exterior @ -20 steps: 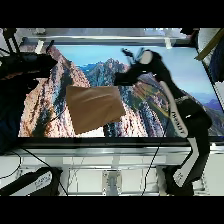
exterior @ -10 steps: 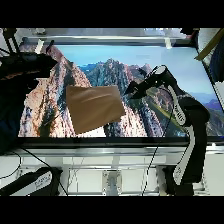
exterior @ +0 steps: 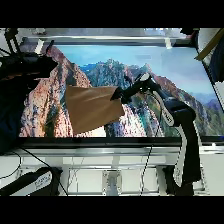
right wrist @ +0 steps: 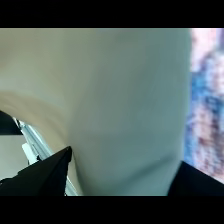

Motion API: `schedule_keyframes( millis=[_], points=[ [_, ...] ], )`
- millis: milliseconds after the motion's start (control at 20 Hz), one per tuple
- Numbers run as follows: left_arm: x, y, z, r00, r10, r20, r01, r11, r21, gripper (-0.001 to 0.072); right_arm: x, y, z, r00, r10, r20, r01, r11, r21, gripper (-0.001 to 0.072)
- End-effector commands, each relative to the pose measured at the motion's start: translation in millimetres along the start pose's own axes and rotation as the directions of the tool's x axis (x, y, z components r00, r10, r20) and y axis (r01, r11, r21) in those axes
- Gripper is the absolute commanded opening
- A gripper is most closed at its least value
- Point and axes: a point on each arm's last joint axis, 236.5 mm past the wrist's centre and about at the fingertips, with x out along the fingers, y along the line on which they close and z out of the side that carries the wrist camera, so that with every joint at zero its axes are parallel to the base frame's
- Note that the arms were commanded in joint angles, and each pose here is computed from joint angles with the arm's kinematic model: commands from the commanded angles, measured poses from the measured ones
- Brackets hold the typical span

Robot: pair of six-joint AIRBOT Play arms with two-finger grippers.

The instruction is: Fold the clothes and pants, and hang the long-sleeved shirts on hangers.

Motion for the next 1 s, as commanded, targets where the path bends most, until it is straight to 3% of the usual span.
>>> schedule_keyframes(
  millis=[0,50,100,250,450,650,950],
  points=[
    [0,-1,-3,1.0,-0.004,-0.013,0.004,1.0,0.001,0.0024,25,30,-9,0.997,0.066,-0.027,-0.067,0.997,-0.033,0.0441],
    [0,-1,-3,1.0,-0.004,-0.013,0.004,1.0,0.001,0.0024,23,41,-8,0.994,0.107,-0.026,-0.108,0.994,-0.027,0.0192],
    [0,-1,-3,1.0,-0.004,-0.013,0.004,1.0,0.001,0.0024,16,50,-8,0.99,0.139,-0.029,-0.14,0.99,-0.034,0.0033],
    [0,-1,-3,1.0,-0.004,-0.013,0.004,1.0,0.0,0.0024,-37,67,4,0.992,0.126,0.015,-0.123,0.983,-0.134,0.0018],
    [0,-1,-3,1.0,-0.004,-0.013,0.004,1.0,0.0,0.0024,-172,27,23,0.957,-0.152,0.247,0.18,0.979,-0.096,0.0018],
    [0,-1,-3,1.0,-0.004,-0.014,0.004,1.0,0.0,0.0024,-327,-54,-28,0.825,-0.453,0.338,0.427,0.891,0.153,0.0017],
    [0,-1,-4,1.0,-0.004,-0.015,0.004,1.0,0.001,0.0023,-456,-174,-165,0.701,-0.628,0.339,0.372,0.727,0.578,0.0017]
  ],
)
